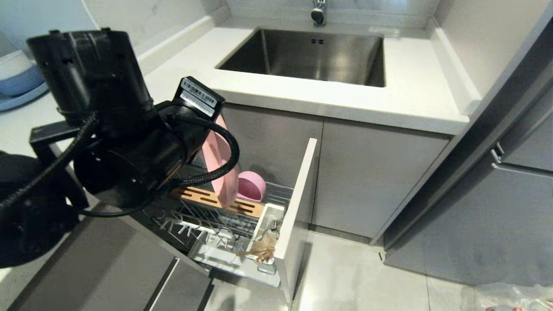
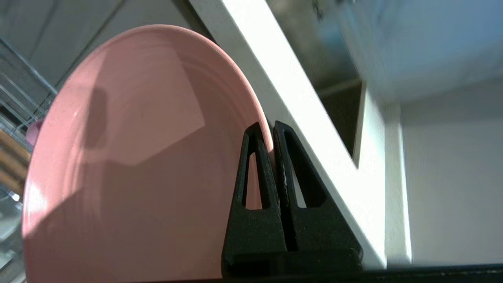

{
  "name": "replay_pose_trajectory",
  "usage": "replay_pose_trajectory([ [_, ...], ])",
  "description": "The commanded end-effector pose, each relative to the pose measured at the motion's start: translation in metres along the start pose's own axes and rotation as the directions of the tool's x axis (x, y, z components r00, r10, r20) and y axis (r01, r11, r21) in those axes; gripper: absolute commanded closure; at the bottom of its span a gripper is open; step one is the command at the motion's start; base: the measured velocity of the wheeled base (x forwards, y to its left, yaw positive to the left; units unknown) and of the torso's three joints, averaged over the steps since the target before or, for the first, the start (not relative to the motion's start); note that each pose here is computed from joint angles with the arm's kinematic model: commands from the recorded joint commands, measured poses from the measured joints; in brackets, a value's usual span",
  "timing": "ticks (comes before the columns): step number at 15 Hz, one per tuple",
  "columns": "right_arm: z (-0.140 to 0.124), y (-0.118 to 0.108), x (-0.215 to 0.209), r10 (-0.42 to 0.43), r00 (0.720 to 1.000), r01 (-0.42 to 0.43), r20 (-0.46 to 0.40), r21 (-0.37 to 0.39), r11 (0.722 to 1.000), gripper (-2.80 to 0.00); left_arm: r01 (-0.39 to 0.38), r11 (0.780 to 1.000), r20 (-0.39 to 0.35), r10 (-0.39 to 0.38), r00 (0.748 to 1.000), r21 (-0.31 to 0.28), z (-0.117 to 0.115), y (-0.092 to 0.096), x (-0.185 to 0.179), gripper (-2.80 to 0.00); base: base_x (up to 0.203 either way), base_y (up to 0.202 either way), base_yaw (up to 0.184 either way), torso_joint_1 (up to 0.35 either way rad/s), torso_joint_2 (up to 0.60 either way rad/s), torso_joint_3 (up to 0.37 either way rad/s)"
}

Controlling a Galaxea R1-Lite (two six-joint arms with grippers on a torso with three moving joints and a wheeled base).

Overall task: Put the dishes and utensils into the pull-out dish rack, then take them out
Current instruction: Pick up the plate and place it in the cupboard

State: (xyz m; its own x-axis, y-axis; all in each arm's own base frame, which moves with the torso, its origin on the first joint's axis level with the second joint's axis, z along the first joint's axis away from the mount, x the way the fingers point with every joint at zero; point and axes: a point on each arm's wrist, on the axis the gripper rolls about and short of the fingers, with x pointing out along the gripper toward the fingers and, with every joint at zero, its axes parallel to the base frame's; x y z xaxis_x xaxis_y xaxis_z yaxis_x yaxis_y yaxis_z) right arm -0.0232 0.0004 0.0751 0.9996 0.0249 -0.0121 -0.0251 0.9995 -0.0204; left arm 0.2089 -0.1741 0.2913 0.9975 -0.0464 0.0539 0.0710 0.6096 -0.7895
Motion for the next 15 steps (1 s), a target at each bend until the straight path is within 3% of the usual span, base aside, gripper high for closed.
replay_pose_trajectory([
  [1, 0.000, 0.000, 0.000, 0.001, 1.000, -0.001, 0.000, 0.000, 1.000, 0.00, -0.008, 1.000, 0.031, 0.009, 0.999, -0.017, -0.012, 0.010, 0.004, 0.00, 0.000, 0.000, 0.000, 0.000, 0.00, 0.000],
  [7, 0.000, 0.000, 0.000, 0.001, 1.000, -0.001, 0.000, -0.001, 1.000, 0.00, -0.062, 0.997, 0.112, 0.067, 0.991, -0.048, -0.035, 0.033, 0.011, 0.00, 0.000, 0.000, 0.000, 0.000, 0.00, 0.000],
  [10, 0.000, 0.000, 0.000, 0.001, 1.000, -0.001, 0.000, 0.001, 1.000, 0.00, -0.111, 0.991, 0.164, 0.121, 0.979, -0.071, -0.029, 0.042, 0.021, 0.00, 0.000, 0.000, 0.000, 0.000, 0.00, 0.000],
  [13, 0.000, 0.000, 0.000, 0.001, 1.000, -0.001, 0.000, -0.001, 1.000, 0.00, -0.174, 0.982, 0.146, 0.184, 0.972, -0.073, -0.029, 0.050, 0.024, 0.00, 0.000, 0.000, 0.000, 0.000, 0.00, 0.000],
  [15, 0.000, 0.000, 0.000, 0.001, 1.000, -0.001, 0.000, 0.001, 1.000, 0.00, -0.251, 0.961, 0.139, 0.266, 0.954, -0.115, -0.034, 0.061, 0.025, 0.00, 0.000, 0.000, 0.000, 0.000, 0.00, 0.000],
])
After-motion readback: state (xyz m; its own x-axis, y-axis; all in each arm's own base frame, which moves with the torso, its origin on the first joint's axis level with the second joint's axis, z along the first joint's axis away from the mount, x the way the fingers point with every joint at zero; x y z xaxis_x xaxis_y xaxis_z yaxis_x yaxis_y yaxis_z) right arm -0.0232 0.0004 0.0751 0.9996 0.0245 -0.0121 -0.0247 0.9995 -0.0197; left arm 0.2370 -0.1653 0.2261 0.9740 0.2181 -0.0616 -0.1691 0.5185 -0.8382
